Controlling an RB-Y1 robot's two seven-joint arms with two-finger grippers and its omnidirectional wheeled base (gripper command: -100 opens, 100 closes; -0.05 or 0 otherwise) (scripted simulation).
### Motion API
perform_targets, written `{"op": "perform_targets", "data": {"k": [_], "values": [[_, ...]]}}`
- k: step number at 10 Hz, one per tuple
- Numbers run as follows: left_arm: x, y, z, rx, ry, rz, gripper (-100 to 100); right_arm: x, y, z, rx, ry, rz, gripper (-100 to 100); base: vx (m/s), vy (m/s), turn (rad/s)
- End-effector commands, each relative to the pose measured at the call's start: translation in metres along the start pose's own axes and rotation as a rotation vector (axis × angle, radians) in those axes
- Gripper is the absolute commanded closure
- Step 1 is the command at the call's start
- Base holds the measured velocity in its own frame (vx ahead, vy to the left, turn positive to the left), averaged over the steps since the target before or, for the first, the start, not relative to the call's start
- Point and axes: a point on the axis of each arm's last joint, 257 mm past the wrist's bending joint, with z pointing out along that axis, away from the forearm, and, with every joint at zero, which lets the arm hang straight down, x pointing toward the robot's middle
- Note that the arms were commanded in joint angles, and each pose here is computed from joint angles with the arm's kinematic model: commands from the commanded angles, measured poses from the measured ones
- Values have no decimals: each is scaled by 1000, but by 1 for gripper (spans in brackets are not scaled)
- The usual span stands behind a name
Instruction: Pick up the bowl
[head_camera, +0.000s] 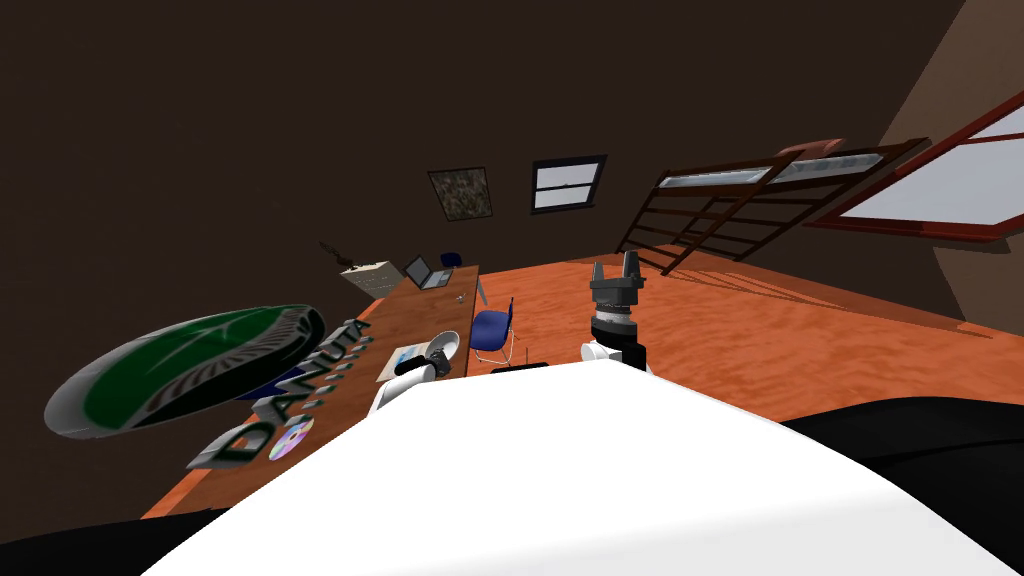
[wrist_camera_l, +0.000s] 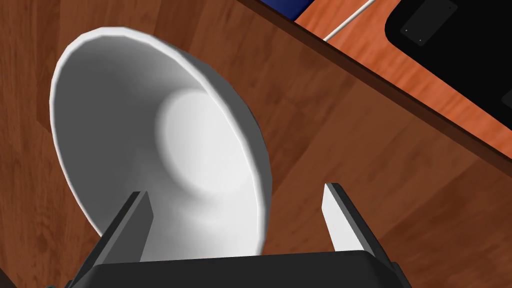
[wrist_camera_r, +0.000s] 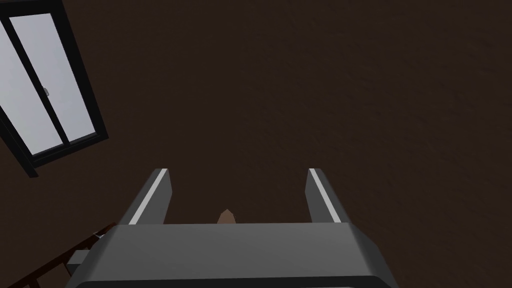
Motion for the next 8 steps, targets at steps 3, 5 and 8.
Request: {"op": "perform_targets", "data": {"k": [3, 5, 8], "values": [[0, 1, 0, -3, -1, -1, 100, 0, 0, 0, 0, 0, 0, 0, 0, 0, 0], [0, 1, 0, -2, 0, -1, 100, 0, 0, 0, 0, 0, 0, 0, 0, 0, 0], [-1, -2, -10, -2, -1, -1, 100, 0, 0, 0, 0, 0, 0, 0, -9, -6, -4]]}}
